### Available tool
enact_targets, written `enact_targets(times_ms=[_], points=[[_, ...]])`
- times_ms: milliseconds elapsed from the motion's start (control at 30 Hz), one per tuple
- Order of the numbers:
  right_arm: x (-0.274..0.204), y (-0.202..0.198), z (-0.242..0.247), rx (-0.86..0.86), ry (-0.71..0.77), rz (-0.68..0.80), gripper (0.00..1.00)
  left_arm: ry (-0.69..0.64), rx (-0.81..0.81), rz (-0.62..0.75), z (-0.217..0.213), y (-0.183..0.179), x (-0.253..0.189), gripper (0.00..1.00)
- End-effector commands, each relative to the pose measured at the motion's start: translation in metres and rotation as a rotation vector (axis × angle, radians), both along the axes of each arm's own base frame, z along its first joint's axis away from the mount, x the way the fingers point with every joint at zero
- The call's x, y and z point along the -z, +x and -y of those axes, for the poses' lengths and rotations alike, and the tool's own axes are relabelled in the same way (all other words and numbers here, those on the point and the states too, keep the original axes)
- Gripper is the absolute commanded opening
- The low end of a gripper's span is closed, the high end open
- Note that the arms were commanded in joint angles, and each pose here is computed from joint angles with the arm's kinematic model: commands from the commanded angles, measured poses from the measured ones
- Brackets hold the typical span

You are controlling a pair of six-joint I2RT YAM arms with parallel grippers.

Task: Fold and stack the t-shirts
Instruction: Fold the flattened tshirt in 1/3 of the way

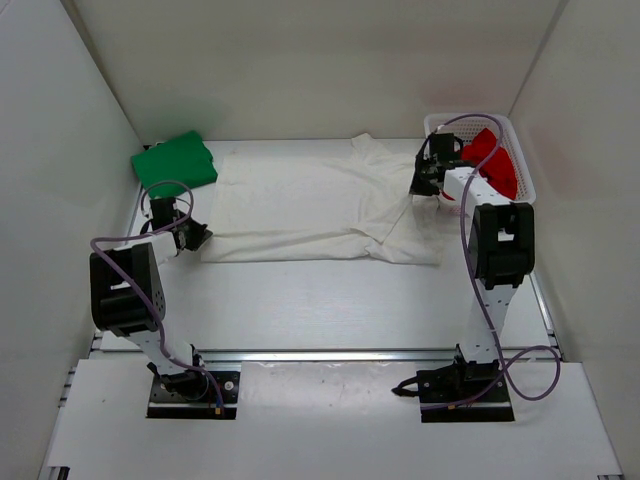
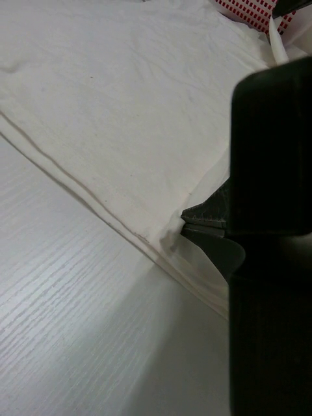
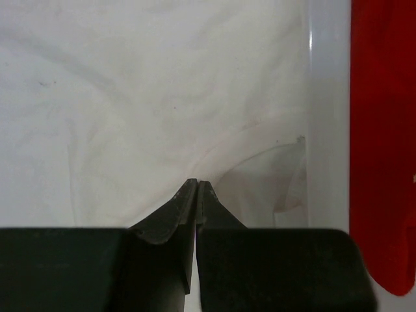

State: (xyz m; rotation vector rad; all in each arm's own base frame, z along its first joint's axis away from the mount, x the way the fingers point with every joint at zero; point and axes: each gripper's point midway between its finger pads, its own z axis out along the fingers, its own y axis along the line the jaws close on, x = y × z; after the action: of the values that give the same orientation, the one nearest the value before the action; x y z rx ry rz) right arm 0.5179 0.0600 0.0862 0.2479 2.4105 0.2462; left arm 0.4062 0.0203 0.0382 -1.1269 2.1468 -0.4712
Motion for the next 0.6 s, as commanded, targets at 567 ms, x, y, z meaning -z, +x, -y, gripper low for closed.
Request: enact_targets(times_ms=[567], points=[[-0.016,0.009,0.021,0.089,-0.028,0.077,0.01,0.033,0.051,0.000,-0.005,0.038,-0.004,0.18]])
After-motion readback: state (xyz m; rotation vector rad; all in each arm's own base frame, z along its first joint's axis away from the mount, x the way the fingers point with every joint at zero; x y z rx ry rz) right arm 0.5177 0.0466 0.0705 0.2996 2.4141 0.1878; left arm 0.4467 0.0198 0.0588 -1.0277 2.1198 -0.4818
